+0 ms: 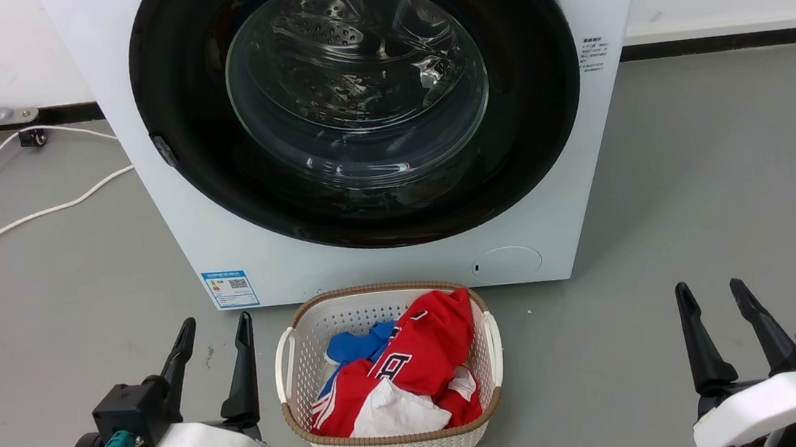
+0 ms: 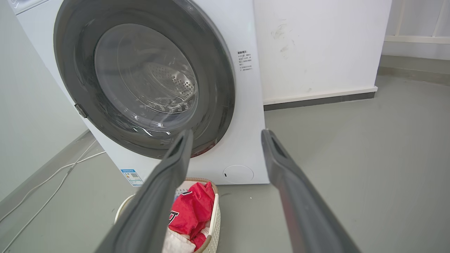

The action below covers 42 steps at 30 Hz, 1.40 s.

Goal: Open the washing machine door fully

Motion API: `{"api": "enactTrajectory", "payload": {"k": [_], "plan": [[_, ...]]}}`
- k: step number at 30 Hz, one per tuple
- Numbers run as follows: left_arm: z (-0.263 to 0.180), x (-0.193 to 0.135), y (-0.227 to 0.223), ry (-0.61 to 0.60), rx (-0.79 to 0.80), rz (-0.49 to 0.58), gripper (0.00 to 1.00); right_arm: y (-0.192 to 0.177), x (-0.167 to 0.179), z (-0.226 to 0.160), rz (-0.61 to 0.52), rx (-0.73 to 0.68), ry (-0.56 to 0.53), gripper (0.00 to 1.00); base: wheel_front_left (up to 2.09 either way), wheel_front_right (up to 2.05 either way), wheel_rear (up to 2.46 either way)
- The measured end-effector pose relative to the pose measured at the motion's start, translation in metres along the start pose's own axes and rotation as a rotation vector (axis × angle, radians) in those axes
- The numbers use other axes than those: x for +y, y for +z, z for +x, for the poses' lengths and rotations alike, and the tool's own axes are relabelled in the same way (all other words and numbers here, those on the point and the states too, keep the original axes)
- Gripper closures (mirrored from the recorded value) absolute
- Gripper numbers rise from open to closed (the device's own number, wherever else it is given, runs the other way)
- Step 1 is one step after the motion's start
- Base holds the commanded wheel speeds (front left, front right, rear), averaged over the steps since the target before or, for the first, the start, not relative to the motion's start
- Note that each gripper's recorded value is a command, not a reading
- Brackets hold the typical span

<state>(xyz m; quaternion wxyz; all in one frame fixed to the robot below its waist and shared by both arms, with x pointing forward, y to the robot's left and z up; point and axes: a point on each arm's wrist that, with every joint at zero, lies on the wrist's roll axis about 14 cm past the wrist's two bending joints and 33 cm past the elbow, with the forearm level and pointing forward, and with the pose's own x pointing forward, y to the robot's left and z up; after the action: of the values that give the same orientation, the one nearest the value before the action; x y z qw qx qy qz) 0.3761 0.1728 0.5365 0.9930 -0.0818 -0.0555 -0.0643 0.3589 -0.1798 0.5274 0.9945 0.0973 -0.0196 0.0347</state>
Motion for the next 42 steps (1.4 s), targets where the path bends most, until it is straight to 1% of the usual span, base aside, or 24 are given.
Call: {"api": "enactTrajectory", "payload": {"k": [16,36,41,42], "plan": [[-0.0023,-0.0051,-0.0052,-0.039,0.0,0.108,0.0,-0.0013,-0.0002,-0.0008,-0.106,-0.009,0.003,0.0,0.0,0.0,0.0],[-0.0036,-0.0078,-0.0076,-0.067,-0.01,0.174,0.0,-0.0047,0.003,-0.0014,-0.201,-0.012,0.02,0.0,0.0,0.0,0.0],[-0.0039,-0.0074,-0.0088,-0.068,-0.007,0.178,0.0,-0.0068,0.0022,-0.0015,-0.19,-0.01,0.018,0.0,0.0,0.0,0.0],[-0.0039,-0.0072,-0.0093,-0.069,-0.006,0.177,0.0,-0.0077,0.0018,-0.0016,-0.177,-0.008,0.016,0.42,0.0,0.0,0.0]]}}
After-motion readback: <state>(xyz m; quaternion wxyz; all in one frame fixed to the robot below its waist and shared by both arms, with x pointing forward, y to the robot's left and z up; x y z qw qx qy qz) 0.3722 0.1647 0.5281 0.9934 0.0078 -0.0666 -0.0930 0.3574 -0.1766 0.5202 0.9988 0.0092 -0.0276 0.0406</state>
